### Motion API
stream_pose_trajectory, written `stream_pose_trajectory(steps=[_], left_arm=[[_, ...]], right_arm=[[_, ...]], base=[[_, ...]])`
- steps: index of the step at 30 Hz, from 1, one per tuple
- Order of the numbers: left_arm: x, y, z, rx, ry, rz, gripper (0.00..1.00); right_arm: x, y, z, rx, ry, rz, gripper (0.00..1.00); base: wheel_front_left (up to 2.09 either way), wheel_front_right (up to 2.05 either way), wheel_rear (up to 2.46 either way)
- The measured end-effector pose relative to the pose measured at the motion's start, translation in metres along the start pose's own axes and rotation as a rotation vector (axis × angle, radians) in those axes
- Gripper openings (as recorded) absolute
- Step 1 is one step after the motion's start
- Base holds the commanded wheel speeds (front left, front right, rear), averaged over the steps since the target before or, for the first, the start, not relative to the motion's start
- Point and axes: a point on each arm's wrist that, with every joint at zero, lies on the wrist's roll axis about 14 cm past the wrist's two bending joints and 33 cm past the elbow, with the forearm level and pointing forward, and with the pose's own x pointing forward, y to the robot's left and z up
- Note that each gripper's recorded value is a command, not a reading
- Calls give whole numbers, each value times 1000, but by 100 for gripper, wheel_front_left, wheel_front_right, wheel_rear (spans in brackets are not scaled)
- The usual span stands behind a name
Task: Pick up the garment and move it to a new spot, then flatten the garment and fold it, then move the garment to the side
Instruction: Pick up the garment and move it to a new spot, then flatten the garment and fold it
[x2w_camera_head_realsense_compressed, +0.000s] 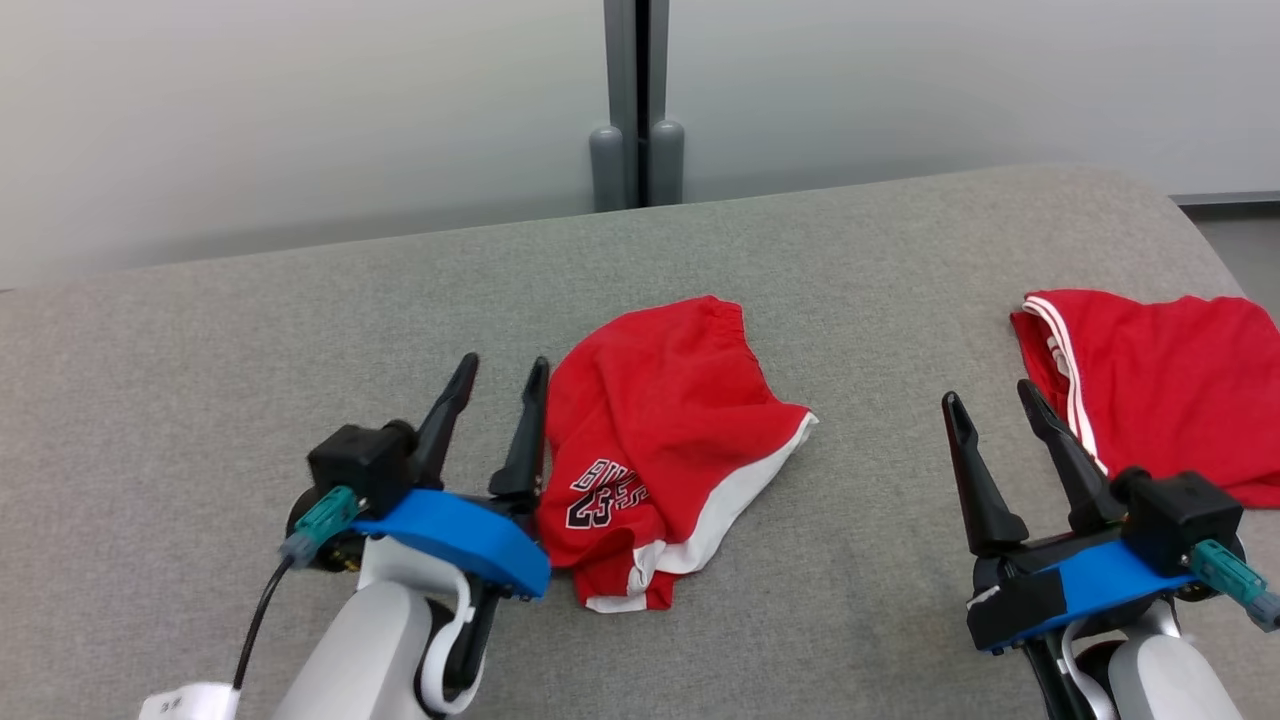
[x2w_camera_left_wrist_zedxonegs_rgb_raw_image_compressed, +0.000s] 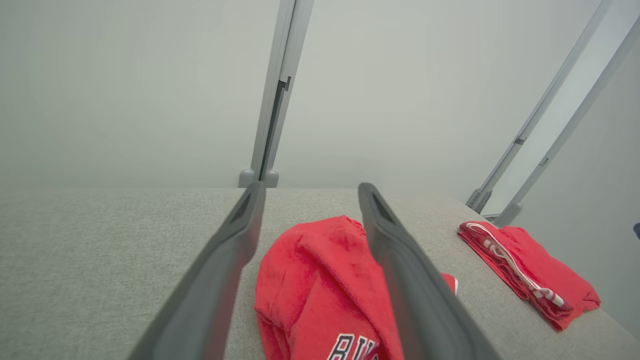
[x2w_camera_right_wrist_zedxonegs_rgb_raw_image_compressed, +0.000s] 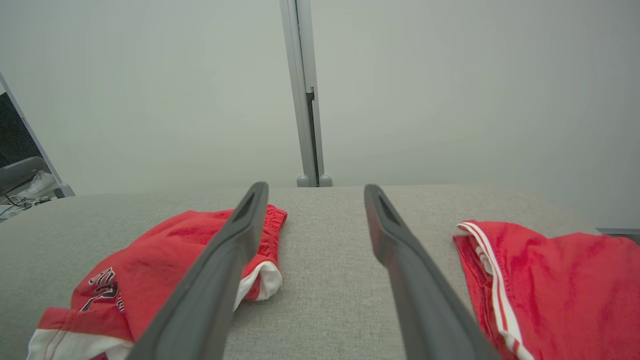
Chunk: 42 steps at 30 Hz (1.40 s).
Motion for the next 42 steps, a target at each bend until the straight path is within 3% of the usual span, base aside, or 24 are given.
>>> stream_pose_trajectory(steps=[9,14,21,42], left_arm=[[-66,74,8,34,-95,254,100],[-98,104,21,110,-124,355,100],[-120,113,31,191,-142,395,100],[-124,112,22,189,-98,410,100]], right_arm=[[-6,11,-3,10,21,28,100],[-11,8,-3,16,27,16,100],[-22,5,-11,31,55,-4,100],[-31,20,-27,63,102,17,100]], base=[[0,0,0],[0,0,0],[0,0,0],[0,0,0]])
